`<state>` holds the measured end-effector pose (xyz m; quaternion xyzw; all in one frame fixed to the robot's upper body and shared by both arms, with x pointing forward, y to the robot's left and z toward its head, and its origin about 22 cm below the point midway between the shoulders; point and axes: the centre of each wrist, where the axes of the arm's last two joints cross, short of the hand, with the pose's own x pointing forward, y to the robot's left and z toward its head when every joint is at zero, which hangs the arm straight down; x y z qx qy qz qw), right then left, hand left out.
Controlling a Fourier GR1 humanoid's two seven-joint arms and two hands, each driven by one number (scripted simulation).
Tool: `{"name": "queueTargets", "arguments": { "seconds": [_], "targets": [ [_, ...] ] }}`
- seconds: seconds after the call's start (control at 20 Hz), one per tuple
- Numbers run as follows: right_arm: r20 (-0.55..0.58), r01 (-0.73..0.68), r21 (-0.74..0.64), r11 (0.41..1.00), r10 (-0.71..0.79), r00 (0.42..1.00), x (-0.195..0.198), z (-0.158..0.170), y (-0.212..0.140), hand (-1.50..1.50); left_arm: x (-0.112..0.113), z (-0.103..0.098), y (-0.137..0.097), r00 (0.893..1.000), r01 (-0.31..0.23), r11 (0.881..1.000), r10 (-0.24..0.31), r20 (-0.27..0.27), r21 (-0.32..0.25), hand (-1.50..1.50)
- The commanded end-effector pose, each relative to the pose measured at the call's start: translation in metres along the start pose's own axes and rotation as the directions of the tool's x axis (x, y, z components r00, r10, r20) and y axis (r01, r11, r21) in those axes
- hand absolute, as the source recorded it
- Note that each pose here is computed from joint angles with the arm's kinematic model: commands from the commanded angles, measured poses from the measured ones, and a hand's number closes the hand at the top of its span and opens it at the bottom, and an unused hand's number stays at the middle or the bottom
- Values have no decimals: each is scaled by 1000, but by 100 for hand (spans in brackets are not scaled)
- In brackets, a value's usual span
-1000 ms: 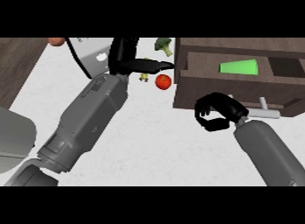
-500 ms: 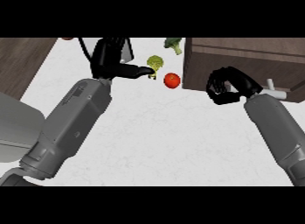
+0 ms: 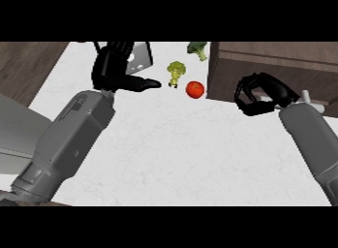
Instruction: Pick up the cup, place it into the drawer and close the drawer
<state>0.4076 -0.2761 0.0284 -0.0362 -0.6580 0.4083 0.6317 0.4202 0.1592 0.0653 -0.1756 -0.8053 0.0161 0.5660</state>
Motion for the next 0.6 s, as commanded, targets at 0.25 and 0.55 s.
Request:
{"name": "queueTargets", "arguments": {
  "seconds": [0.25,0.55],
  "targets": [
    [5,-75,-235,969,78,997,46,8,-97,150,1,6,4,1000,-17,999,17,-2,-27,-150],
    [23,-39,-222,974,45,999,47,12,-101,150,2,9,10,999,-39,998,39,-7,-46,-150]
  ]
}}
